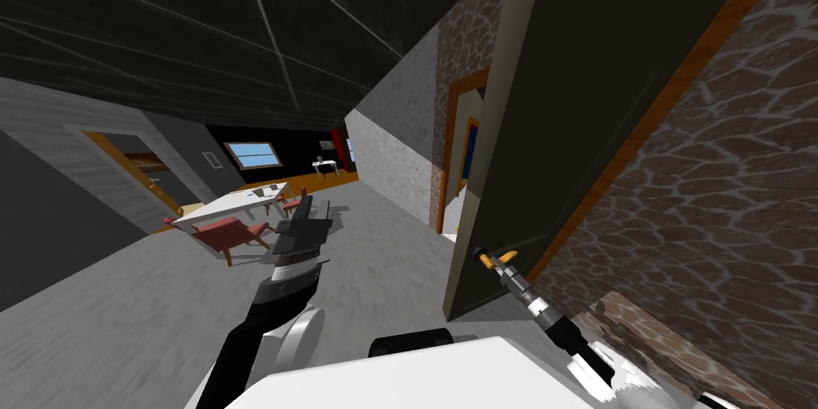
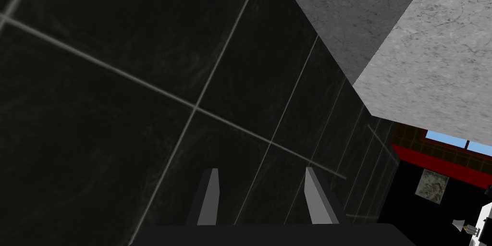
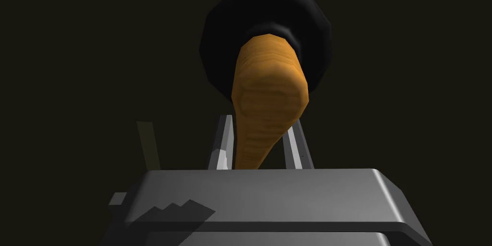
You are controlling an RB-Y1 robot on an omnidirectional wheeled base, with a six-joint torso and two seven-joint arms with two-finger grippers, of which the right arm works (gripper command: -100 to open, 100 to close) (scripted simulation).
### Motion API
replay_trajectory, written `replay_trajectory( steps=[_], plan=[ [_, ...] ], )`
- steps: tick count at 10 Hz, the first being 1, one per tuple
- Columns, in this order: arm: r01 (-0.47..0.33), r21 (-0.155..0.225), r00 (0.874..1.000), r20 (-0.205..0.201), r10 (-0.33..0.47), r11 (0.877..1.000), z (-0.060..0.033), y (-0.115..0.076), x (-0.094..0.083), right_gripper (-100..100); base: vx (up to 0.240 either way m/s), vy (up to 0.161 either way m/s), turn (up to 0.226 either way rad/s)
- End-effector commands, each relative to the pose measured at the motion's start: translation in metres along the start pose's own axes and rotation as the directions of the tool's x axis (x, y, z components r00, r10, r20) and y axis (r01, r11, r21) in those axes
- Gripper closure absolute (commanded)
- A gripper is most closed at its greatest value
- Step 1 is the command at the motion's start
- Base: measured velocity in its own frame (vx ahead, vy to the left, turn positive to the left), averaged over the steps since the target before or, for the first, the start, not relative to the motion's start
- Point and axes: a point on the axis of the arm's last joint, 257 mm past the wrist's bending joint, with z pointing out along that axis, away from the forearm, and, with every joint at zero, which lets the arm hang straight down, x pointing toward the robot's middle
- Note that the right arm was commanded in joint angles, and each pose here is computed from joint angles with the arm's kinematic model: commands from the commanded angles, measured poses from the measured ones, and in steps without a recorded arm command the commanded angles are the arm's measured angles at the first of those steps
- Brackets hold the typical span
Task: Pull the door open
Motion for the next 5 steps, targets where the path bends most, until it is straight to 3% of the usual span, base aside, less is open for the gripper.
replay_trajectory(
  steps=[1, 2, 3, 5],
  plan=[
    [0.005, 0.002, 1.0, 0.012, -0.005, 1.0, 0.0102, -0.002, 0.0, 100, -0.2, -0.104, 0.157],
    [0.005, 0.002, 1.0, 0.016, -0.006, 1.0, 0.0139, -0.002, 0.001, 100, -0.166, -0.092, 0.118],
    [0.008, 0.001, 1.0, 0.03, -0.008, 1.0, 0.0252, -0.002, 0.001, 100, -0.202, -0.083, 0.152],
    [0.01, 0.001, 0.999, 0.043, -0.01, 1.0, 0.0373, -0.003, 0.002, 100, -0.175, -0.078, 0.148]
  ],
)
